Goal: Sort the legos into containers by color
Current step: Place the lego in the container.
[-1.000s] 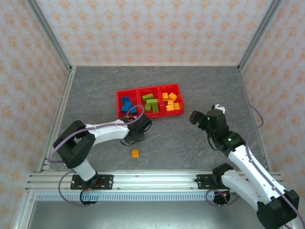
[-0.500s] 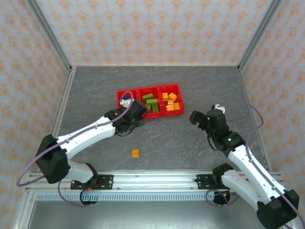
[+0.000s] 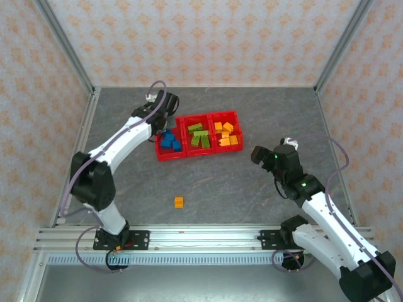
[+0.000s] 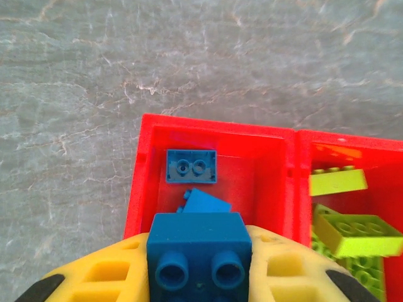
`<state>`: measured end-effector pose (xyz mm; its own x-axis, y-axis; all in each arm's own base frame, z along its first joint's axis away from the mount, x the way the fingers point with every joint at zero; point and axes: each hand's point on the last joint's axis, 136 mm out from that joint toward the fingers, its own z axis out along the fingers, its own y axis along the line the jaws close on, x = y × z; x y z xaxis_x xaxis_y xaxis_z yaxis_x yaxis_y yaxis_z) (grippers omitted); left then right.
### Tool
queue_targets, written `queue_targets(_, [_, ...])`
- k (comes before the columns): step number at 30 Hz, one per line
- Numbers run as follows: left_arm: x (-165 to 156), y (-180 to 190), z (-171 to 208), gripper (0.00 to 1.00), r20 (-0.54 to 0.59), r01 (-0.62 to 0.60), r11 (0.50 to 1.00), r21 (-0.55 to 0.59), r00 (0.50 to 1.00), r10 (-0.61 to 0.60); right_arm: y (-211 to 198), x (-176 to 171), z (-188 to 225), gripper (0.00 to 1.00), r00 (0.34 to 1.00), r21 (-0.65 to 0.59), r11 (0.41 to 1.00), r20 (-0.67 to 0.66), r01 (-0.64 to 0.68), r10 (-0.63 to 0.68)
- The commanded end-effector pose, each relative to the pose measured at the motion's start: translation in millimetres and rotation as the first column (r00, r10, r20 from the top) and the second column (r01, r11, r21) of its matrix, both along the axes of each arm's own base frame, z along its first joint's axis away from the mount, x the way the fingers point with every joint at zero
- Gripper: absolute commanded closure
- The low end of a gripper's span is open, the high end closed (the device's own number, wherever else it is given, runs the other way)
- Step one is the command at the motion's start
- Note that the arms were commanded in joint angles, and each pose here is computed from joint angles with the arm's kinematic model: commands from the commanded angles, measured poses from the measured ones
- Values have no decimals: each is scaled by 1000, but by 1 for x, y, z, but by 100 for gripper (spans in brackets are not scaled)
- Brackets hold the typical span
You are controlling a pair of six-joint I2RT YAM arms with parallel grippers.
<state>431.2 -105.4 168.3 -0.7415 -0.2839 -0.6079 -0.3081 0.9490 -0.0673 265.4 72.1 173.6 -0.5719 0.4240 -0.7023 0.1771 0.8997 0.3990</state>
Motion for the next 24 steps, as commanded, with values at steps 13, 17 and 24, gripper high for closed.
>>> queue_targets(13, [62,-18,-47,63,-77,78,997,26,994,-76,-10,-1,6,0,1000,-43,999,10,26,-26])
queue_targets(17, [65,-16,-39,46,-52,56,998,30,997,-54,-10,-1,6,0,1000,-47,999,11,26,-25])
queue_targets(24, [52,-14,8,12,78,56,998,-33,996,-53,-8,0,3,0,1000,-48,999,8,19,-19])
